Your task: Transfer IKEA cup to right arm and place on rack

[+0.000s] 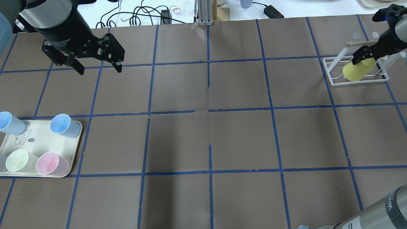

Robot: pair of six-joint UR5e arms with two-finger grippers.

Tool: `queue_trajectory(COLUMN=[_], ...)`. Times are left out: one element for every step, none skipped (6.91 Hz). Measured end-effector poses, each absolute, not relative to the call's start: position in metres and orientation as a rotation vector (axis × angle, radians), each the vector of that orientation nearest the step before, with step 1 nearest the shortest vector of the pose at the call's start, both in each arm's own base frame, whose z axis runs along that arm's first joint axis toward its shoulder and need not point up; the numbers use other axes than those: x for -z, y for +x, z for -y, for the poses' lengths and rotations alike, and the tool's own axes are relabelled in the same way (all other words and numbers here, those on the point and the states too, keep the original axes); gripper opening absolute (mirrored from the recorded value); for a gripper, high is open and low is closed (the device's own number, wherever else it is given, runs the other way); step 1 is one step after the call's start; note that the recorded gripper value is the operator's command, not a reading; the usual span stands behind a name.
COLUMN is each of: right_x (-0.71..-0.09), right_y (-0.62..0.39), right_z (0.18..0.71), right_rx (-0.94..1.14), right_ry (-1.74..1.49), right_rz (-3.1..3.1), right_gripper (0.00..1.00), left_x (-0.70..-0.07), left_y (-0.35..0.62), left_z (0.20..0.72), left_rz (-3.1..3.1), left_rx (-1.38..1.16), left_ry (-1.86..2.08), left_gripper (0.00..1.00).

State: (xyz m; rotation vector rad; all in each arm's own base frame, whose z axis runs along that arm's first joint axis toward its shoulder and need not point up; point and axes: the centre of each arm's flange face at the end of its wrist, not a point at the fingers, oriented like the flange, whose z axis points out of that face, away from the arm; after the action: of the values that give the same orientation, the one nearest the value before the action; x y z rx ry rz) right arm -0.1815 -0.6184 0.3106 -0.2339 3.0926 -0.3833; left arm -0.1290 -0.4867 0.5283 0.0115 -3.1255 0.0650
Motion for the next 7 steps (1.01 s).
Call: queue_trajectory(right_x=[-0.315, -0.322, -0.336, -0.357, -0.383, -0.411, -0.437], right_y=[-0.181, -0.18, -0.176, -0.167, -0.153, -0.132, -0.101], right_z=[0.617, 0.615, 0.609, 0.595, 0.578, 0.558, 0.539], right_rx=[0.386, 0.378, 0.352, 0.305, 0.251, 0.21, 0.165], right_ry=[-0.232, -0.23, -0.228, -0.205, -0.128, -0.036, 0.025], right_rz=[-3.095, -3.098, -3.098, -3.089, -3.073, -3.068, -3.07], right_gripper=[1.0, 1.0, 1.0, 1.0, 1.0, 1.0, 1.0], left_x=[-0.528, -0.529, -0.529, -0.53, -0.53, -0.53, -0.528], left_y=[-0.129, -0.129, -0.129, -0.128, -0.128, -0.127, -0.128], left_z=[0.487, 0.487, 0.487, 0.488, 0.489, 0.489, 0.488], left_rz=[3.125, 3.124, 3.124, 3.125, 3.124, 3.122, 3.122], left_rx=[-0.065, -0.066, -0.069, -0.07, -0.071, -0.071, -0.069], left_ry=[0.011, 0.026, 0.056, 0.073, 0.08, 0.079, 0.068], left_gripper=[1.0, 1.0, 1.0, 1.0, 1.0, 1.0, 1.0])
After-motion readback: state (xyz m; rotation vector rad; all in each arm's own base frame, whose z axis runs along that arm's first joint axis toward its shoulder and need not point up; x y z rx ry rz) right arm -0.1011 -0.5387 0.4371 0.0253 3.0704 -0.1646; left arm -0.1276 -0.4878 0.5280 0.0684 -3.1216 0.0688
